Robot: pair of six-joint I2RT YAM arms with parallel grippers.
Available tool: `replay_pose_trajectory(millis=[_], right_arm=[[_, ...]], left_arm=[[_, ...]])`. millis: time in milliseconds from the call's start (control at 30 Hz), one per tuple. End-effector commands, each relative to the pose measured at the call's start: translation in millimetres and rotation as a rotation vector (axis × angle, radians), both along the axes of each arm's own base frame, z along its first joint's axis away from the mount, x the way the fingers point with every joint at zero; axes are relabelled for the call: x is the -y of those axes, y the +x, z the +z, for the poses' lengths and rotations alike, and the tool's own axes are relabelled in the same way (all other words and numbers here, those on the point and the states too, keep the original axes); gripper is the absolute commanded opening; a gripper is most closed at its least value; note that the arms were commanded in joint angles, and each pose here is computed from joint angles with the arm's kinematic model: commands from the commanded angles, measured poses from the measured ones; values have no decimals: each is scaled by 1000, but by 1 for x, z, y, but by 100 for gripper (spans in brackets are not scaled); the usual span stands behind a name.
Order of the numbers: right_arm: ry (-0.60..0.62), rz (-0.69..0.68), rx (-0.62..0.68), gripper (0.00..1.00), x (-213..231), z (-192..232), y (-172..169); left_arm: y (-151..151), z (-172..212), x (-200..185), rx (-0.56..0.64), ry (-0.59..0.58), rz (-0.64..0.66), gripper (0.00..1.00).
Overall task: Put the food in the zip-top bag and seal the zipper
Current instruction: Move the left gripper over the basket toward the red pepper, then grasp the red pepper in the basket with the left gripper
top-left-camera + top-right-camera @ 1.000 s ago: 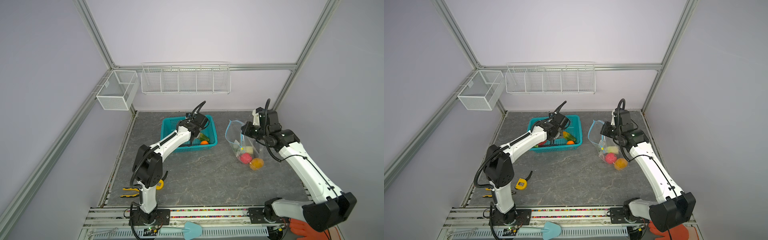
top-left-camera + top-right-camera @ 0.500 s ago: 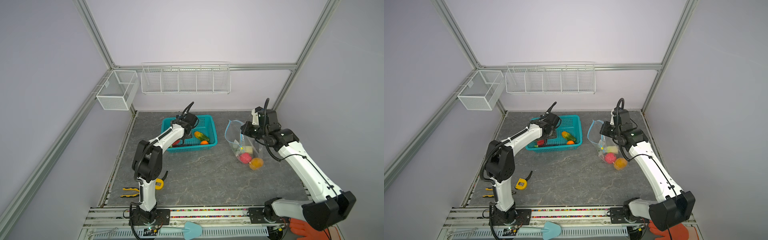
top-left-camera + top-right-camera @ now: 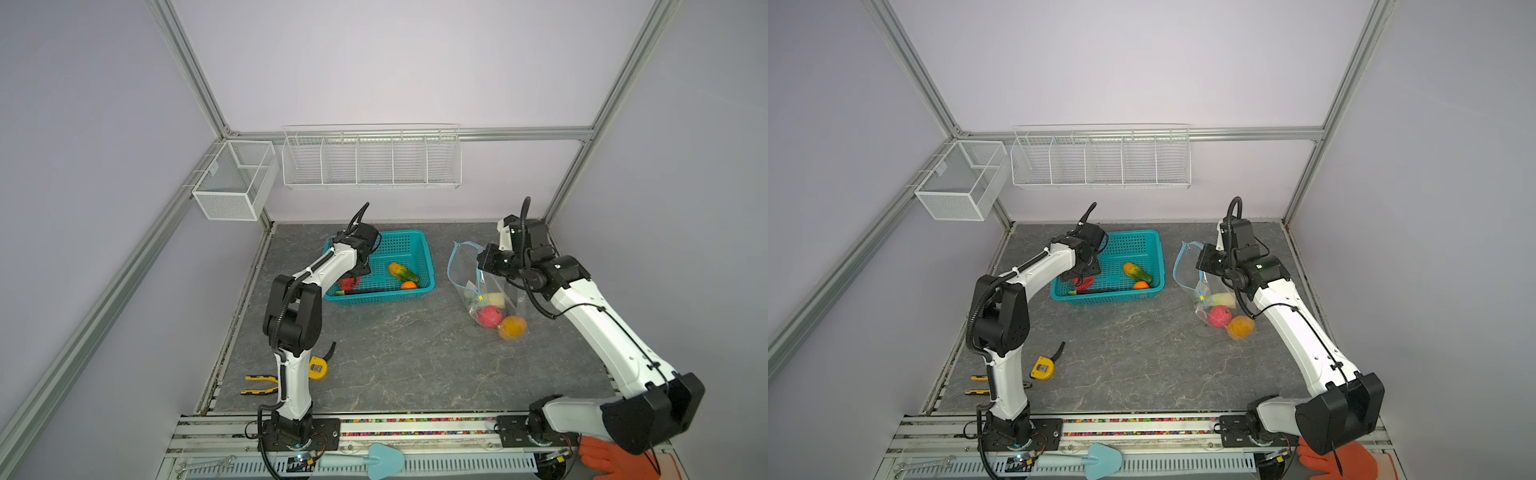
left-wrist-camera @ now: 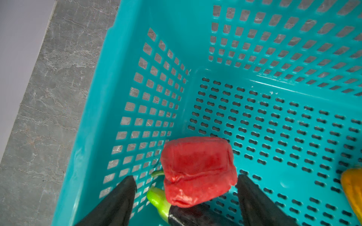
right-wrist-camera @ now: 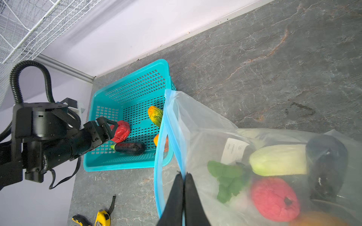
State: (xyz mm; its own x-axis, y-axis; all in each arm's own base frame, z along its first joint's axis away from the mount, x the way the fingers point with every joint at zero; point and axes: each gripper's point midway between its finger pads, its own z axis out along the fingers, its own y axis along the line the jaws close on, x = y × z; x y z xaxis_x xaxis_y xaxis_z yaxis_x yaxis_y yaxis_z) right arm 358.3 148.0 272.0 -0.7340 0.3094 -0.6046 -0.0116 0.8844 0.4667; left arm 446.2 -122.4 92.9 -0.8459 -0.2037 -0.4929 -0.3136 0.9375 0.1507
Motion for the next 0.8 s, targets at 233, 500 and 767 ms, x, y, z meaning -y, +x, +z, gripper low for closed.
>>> replay_pose_trajectory(millis=[233,500,767], right_arm=[[-5,28,-3,7,-8,0,2],[-12,19,-7,7,-6,-2,2],[-29,22,-10,7,-5,-3,0]], left_arm=[[-3,-34,4,-94,-45,-5,72],[-4,-47,10,-124,-68,-10,79],[3,-47,16,-121,-84,-24,84]])
